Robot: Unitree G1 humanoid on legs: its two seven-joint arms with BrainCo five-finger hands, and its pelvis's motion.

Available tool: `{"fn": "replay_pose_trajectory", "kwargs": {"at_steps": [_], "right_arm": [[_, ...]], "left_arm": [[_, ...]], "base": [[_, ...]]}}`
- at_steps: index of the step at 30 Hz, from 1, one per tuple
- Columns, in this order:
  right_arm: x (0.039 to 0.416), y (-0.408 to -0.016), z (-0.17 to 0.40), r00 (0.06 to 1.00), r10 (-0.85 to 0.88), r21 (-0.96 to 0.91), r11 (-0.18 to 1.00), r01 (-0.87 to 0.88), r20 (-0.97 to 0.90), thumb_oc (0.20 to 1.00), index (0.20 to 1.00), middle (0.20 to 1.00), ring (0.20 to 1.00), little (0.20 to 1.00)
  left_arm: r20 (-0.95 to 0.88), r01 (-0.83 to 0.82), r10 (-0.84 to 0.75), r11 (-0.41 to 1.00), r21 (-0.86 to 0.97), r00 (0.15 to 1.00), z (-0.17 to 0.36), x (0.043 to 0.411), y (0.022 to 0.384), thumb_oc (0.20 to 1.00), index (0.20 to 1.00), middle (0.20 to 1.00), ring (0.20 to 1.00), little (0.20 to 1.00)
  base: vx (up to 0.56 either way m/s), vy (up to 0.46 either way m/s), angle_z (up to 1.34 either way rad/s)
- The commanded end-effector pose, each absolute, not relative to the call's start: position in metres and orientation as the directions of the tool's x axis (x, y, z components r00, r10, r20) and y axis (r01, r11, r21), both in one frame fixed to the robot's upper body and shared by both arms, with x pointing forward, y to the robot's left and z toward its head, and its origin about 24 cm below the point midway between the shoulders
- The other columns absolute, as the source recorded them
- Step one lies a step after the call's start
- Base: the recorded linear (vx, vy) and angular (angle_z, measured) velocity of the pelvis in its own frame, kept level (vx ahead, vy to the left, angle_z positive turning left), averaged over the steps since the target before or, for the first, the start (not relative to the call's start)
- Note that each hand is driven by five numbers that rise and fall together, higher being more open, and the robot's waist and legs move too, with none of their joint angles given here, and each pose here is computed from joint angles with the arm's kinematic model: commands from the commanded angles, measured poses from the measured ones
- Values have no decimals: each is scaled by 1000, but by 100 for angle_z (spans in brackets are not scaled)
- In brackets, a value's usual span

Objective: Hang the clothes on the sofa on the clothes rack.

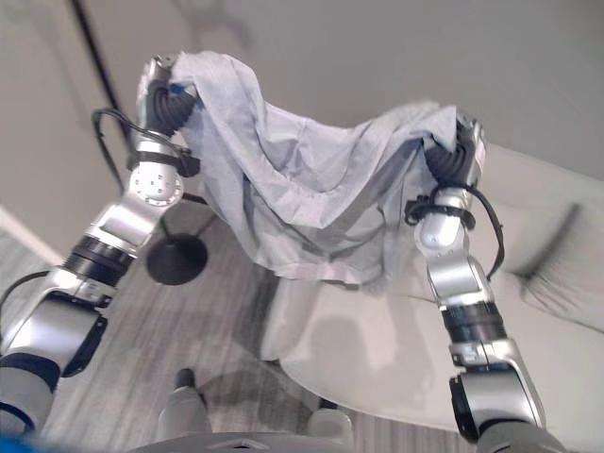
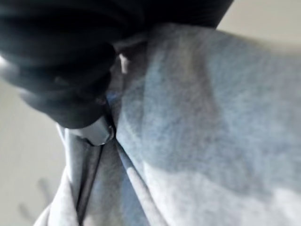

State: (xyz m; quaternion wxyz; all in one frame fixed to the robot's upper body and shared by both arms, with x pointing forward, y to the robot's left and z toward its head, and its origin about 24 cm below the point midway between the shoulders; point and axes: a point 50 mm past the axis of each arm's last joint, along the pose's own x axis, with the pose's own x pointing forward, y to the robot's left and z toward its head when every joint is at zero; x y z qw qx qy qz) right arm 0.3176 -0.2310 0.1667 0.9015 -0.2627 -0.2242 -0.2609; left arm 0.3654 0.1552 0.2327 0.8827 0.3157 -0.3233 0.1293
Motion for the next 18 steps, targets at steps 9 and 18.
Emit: {"fn": "replay_pose_trajectory", "kwargs": {"at_steps": [9,18], "right_arm": [[322,-233,202,695,-304,-329,712,620,652,200,200,200,200,200],[323,-233,203,691,-289,-343,703,623,663,200,200,200,200,200]], "left_arm": [[752,-468,-11,777,421,659,261,349,160,200,200,200,200,200],[744,-467,-25,764,445,668,257,351,158,200,200,200,200,200]], "base": [[-7,439,-11],[35,53,-1]]}}
